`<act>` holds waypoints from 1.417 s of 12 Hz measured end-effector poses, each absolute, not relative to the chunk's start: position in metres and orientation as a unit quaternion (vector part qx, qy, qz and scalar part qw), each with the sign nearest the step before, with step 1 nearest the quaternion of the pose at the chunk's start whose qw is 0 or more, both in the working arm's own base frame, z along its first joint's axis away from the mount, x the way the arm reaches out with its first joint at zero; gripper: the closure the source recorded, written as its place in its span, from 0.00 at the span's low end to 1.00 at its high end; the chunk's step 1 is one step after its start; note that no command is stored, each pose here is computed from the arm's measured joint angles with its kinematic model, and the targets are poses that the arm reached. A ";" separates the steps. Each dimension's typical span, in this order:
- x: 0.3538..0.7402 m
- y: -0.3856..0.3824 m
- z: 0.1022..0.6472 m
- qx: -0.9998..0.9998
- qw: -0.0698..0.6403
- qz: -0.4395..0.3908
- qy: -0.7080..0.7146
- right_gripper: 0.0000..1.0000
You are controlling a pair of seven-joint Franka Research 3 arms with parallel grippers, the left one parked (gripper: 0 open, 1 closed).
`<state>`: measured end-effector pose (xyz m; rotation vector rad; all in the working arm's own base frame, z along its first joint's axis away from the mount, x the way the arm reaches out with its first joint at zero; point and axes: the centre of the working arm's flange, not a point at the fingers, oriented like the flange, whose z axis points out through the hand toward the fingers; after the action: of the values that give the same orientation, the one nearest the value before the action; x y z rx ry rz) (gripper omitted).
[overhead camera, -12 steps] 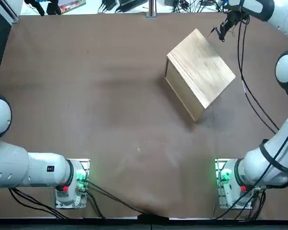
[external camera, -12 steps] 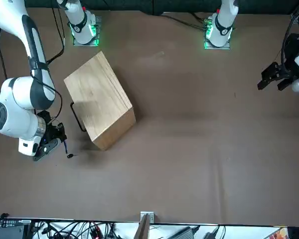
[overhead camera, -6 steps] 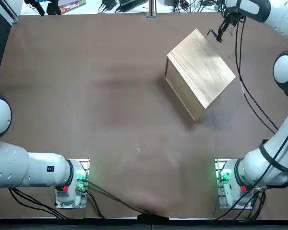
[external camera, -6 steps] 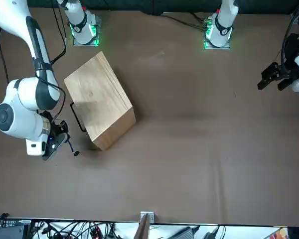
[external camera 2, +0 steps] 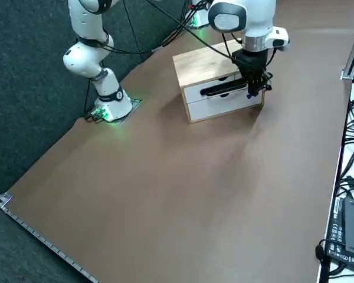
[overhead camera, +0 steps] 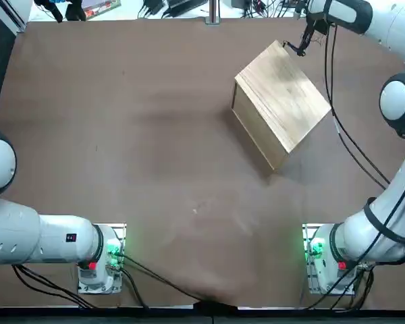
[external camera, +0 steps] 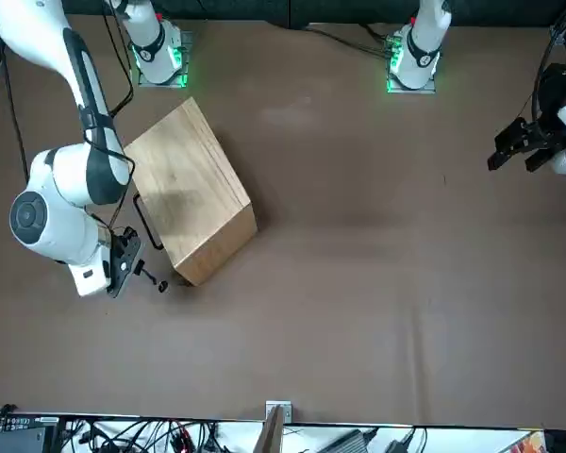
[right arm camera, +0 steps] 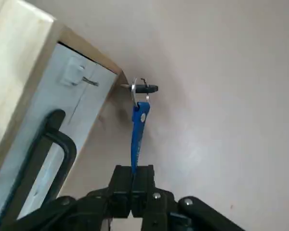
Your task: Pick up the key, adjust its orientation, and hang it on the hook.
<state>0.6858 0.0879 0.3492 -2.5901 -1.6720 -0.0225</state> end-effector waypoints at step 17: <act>0.688 0.097 0.328 -0.754 0.041 -0.011 -0.655 0.98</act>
<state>0.6878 0.0968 0.3281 -2.3085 -2.0068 -0.0326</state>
